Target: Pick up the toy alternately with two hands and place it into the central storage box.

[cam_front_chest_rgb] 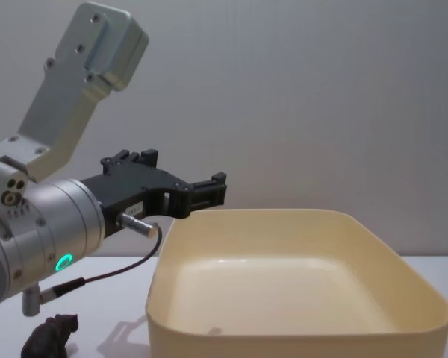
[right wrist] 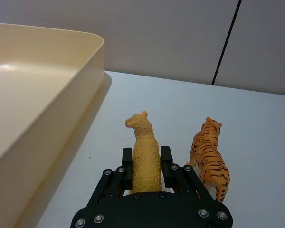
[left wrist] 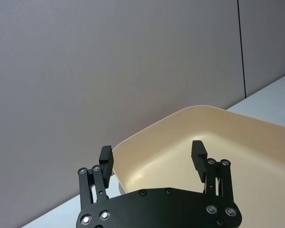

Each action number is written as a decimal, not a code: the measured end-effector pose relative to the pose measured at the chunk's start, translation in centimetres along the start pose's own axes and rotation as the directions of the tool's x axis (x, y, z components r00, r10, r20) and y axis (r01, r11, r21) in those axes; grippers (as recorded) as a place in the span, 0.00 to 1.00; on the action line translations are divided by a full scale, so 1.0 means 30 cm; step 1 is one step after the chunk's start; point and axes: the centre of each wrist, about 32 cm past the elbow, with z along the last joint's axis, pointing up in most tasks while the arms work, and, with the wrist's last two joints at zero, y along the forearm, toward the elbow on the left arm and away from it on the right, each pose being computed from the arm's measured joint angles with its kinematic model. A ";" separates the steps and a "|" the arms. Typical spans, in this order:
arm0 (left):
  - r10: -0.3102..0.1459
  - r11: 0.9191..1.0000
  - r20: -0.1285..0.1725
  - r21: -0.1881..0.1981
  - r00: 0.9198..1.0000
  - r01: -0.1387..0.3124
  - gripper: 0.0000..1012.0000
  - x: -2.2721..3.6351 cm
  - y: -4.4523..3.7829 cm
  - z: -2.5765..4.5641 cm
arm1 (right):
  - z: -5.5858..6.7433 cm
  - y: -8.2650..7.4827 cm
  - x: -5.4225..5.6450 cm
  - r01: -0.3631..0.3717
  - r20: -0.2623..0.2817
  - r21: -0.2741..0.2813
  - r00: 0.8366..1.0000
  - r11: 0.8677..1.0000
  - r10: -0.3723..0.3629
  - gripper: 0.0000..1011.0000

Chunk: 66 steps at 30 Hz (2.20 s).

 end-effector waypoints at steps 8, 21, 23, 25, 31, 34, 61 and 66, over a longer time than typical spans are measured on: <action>0.000 1.000 0.000 0.000 1.000 0.000 0.99 0.000 0.000 0.000 | 0.023 0.007 -0.002 -0.009 -0.011 0.040 1.000 0.999 0.009 0.33; 0.000 1.000 0.000 0.000 1.000 0.000 0.99 0.000 0.000 0.000 | 0.130 0.023 -0.003 -0.065 -0.021 0.191 0.997 0.979 0.071 0.33; 0.000 1.000 0.000 0.000 1.000 0.000 0.99 0.000 0.000 0.000 | 0.155 0.027 -0.005 -0.086 -0.019 0.221 0.996 0.972 0.092 0.33; 0.000 1.000 0.000 0.000 1.000 0.000 0.99 0.000 0.000 0.000 | 0.170 0.031 -0.008 -0.099 -0.017 0.238 0.994 0.966 0.106 0.33; 0.000 1.000 0.000 0.000 1.000 0.000 0.99 0.000 0.000 0.000 | 0.226 0.052 -0.027 -0.177 0.002 0.292 0.983 0.940 0.185 0.33; 0.000 1.000 0.000 0.000 1.000 0.000 0.99 0.000 0.000 0.000 | 0.251 0.069 -0.042 -0.219 0.018 0.305 0.974 0.927 0.224 0.33; 0.000 1.000 0.000 0.000 1.000 0.000 0.99 0.000 0.000 0.000 | 0.336 0.182 -0.129 -0.368 0.104 0.268 0.930 0.891 0.353 0.89; 0.000 1.000 0.000 0.000 1.000 0.000 0.99 0.000 0.000 0.000 | 0.337 0.182 -0.126 -0.369 0.107 0.264 0.930 0.891 0.353 0.99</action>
